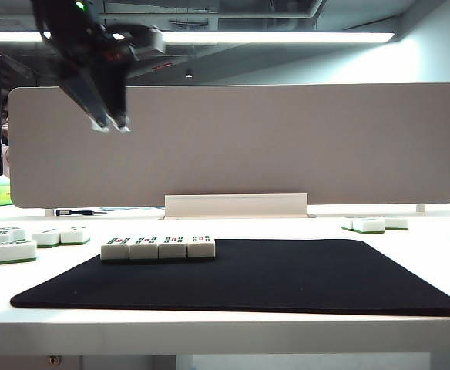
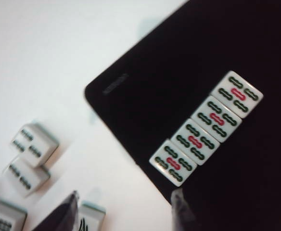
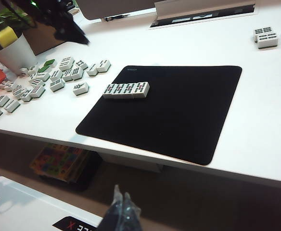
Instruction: Arrange four mahjong tiles into a neat stack, creating two layers of paired tiles.
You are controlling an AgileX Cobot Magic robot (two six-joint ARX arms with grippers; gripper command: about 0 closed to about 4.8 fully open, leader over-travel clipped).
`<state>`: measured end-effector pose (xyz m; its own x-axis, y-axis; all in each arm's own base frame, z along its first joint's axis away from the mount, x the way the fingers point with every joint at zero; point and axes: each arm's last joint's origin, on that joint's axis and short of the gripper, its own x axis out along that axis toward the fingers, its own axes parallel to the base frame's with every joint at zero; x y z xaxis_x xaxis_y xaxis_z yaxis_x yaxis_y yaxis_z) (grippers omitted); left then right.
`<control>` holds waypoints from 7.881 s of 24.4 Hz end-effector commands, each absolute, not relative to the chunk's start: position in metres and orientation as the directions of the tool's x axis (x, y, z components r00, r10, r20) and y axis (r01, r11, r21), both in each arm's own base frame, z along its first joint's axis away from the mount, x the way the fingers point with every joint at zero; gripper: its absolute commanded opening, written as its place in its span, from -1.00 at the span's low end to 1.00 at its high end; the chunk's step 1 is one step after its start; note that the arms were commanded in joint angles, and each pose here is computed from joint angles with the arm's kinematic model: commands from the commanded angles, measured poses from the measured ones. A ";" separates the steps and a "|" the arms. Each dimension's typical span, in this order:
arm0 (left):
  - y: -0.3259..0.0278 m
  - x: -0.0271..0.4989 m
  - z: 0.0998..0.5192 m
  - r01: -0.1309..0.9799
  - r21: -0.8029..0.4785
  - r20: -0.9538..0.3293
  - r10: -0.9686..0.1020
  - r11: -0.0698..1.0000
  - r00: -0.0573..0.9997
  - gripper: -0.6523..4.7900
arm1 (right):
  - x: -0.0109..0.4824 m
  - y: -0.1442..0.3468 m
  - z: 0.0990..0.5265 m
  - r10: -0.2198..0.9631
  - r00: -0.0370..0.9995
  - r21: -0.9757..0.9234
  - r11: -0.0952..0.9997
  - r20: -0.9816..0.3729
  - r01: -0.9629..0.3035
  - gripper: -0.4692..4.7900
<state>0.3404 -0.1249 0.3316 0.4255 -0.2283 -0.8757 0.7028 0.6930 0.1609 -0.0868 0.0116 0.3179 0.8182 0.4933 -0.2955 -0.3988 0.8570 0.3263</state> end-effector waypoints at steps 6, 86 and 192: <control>-0.162 0.342 0.292 0.940 0.195 -0.948 -0.193 0.280 0.255 0.39 | -0.090 0.011 0.318 0.493 0.826 0.312 0.858 -0.273 -0.409 -0.83; -0.172 0.374 0.201 0.985 0.076 -0.994 -0.072 0.155 0.088 -0.11 | -0.090 0.012 0.318 0.492 0.826 0.313 0.858 -0.273 -0.408 -0.83; -0.223 0.364 0.201 0.980 0.131 -0.966 -0.202 0.152 0.160 0.50 | -0.090 0.012 0.318 0.496 0.824 0.315 0.856 -0.274 -0.411 -0.83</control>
